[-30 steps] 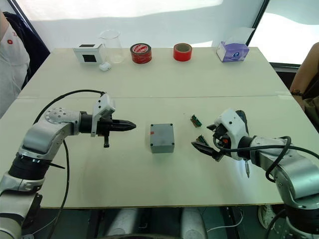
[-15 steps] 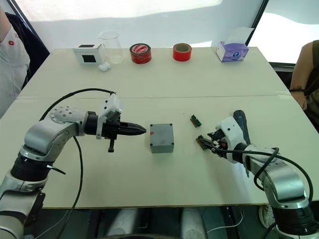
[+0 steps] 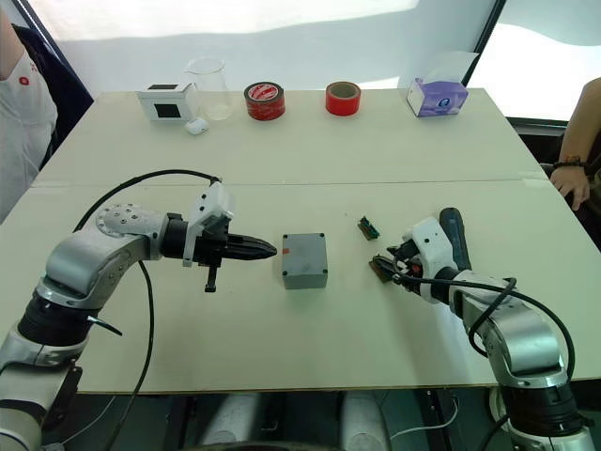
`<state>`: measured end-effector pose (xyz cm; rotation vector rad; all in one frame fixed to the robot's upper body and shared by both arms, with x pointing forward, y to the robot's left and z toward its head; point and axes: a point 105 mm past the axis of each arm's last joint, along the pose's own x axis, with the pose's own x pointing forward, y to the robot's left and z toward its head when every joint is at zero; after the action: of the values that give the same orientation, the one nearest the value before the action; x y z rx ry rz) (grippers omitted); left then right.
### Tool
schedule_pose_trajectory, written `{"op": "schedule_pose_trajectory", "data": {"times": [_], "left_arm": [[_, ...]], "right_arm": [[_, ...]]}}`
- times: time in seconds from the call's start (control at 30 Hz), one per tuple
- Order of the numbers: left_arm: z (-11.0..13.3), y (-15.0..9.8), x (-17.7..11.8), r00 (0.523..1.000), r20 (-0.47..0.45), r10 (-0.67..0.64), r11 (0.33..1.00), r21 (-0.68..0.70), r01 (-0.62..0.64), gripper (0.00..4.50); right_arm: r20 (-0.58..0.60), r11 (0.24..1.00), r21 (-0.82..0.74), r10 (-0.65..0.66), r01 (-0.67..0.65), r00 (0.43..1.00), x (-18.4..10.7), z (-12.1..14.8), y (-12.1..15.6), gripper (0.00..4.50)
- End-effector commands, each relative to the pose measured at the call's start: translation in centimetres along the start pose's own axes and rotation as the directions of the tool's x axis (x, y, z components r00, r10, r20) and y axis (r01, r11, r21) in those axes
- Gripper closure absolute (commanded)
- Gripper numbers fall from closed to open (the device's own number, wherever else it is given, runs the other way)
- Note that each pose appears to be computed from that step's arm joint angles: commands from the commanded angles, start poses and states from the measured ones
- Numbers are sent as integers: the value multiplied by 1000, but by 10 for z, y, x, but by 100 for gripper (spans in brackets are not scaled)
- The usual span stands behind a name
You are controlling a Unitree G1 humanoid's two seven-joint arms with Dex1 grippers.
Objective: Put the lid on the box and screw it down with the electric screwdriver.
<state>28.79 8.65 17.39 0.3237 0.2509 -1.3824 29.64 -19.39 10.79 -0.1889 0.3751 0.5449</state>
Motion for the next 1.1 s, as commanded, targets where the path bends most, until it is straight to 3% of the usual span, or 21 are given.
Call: {"op": "schedule_pose_trajectory", "data": {"times": [0.03, 0.07, 0.4, 1.1], "left_arm": [[7, -4, -1, 1000, 15, -8, 999, 33, 7, 450], [7, -4, -1, 1000, 14, -7, 999, 32, 7, 450], [2, -2, -4, 1000, 9, 14, 1000, 15, -14, 450], [-4, 4, -6, 999, 17, 40, 999, -1, -40, 450]], "right_arm": [[40, 1000, -16, 2, -2, 999, 2, 8, 2, 431], [40, 1000, -15, 3, -3, 999, 2, 8, 3, 446], [25, 998, -37, 43, -42, 999, 0, 5, 12, 446], [121, 992, -110, 83, -69, 989, -10, 47, 11, 446]]}}
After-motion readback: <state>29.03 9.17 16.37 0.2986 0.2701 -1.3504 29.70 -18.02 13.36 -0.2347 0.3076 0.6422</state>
